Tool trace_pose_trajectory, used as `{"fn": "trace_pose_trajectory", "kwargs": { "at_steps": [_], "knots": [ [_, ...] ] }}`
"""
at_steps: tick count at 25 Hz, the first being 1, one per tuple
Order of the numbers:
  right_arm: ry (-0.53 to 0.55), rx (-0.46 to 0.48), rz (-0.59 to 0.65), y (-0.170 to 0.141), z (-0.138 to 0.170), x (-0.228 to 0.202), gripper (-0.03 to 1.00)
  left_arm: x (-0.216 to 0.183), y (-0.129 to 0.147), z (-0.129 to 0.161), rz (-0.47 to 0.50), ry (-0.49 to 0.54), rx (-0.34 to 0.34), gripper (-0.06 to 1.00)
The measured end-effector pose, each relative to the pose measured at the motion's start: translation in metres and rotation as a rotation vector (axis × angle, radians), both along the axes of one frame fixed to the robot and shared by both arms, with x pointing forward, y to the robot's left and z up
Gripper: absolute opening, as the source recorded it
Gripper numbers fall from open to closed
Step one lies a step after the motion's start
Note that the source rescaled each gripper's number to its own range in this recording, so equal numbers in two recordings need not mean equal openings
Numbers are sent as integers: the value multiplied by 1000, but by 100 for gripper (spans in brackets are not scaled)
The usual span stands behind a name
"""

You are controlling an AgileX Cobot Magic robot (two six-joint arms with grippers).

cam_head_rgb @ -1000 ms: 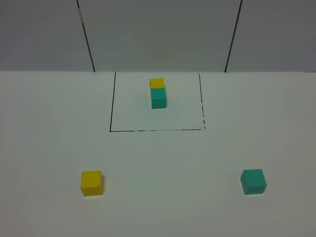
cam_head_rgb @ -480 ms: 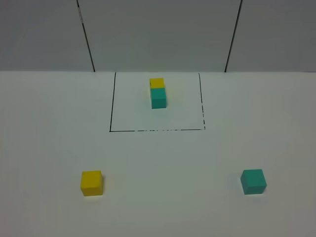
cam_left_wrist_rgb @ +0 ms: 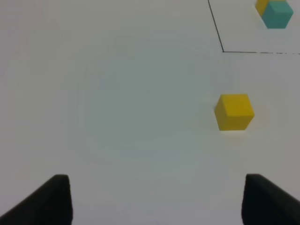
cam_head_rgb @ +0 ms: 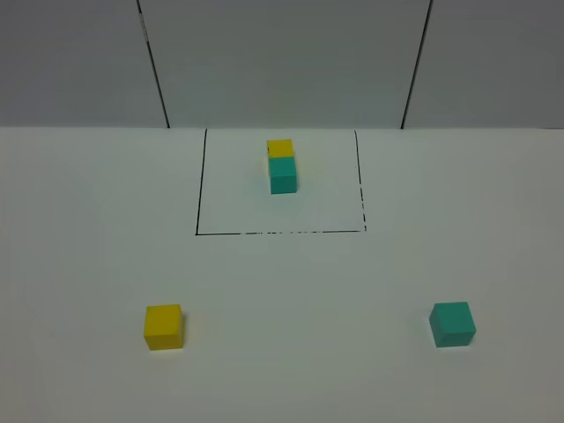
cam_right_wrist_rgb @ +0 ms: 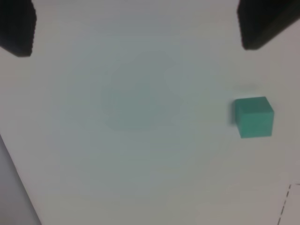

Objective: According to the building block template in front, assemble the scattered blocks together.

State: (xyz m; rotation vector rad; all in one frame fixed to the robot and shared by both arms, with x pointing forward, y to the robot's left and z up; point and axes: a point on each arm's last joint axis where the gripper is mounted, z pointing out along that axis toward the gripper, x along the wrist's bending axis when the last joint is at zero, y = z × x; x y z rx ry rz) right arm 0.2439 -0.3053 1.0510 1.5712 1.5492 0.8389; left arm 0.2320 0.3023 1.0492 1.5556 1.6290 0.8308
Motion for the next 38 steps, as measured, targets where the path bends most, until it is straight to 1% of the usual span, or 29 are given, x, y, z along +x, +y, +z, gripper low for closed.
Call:
{"fn": "trace_pose_trajectory", "kwargs": {
  "at_steps": [4, 6, 8, 12, 15, 19, 20, 22, 25, 26, 28, 30, 35, 38],
  "knots": [
    [0, 0, 0, 0, 0, 0, 74, 17, -1, 19, 17, 19, -26, 71],
    [0, 0, 0, 0, 0, 0, 74, 34, -2, 32, 17, 54, -26, 74],
    [0, 0, 0, 0, 0, 0, 74, 54, -3, 43, 15, 117, -28, 77],
    [0, 0, 0, 0, 0, 0, 74, 107, -5, 60, 13, 272, -14, 78],
    [0, -1, 0, 0, 0, 0, 74, 148, -12, 60, -5, 389, -66, 78],
    [0, -1, 0, 0, 0, 0, 74, 196, -23, 47, -29, 543, -177, 78],
    [0, -1, 0, 0, 0, 0, 74, 206, -26, 41, -35, 585, -194, 78],
    [0, -1, 0, 0, 0, 0, 74, 221, -31, 30, -56, 658, -185, 78],
    [0, -1, 0, 0, 0, 0, 74, 236, -44, 9, -101, 765, -143, 78],
    [0, -1, 0, 0, 0, 0, 74, 240, -47, 3, -112, 784, -129, 78],
    [0, -1, 0, 0, 0, 0, 74, 250, -55, -10, -120, 815, -105, 78],
    [0, -1, 0, 0, 0, 0, 74, 259, -60, -21, -102, 840, -91, 78],
    [0, -1, 0, 0, 0, 0, 74, 282, -74, -48, -78, 914, -85, 78],
    [0, -1, 0, 0, 0, 0, 74, 293, -86, -59, -91, 925, -76, 78]
  ]
}}
